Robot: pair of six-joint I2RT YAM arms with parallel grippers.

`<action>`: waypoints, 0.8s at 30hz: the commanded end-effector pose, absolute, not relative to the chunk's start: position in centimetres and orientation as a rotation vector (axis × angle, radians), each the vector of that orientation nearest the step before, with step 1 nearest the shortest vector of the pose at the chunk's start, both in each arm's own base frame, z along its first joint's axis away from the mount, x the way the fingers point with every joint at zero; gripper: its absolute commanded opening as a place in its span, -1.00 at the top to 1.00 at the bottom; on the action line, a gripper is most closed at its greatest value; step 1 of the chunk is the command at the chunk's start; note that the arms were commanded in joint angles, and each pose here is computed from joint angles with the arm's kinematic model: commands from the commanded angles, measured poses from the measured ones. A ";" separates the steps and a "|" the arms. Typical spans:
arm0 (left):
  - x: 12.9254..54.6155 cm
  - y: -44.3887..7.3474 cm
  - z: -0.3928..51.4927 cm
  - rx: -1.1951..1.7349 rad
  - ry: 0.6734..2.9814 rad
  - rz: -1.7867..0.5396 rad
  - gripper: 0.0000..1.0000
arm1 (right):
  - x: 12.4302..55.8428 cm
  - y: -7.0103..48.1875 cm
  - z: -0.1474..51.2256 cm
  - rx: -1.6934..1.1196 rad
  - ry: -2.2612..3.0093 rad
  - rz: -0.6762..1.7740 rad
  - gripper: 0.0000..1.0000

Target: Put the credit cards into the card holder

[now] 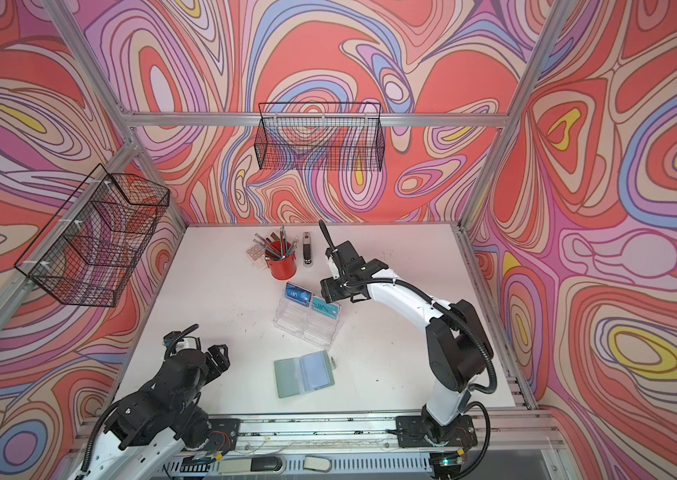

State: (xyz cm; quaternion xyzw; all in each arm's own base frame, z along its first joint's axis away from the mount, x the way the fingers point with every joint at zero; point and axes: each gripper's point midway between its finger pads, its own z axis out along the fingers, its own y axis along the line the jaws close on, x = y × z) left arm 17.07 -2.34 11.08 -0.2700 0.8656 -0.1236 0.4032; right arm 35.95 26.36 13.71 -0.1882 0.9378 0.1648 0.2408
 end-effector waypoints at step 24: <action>16.8 -2.0 10.3 -0.691 2.200 -0.283 -0.66 | 34.0 27.9 8.8 -0.603 2.708 0.551 -0.51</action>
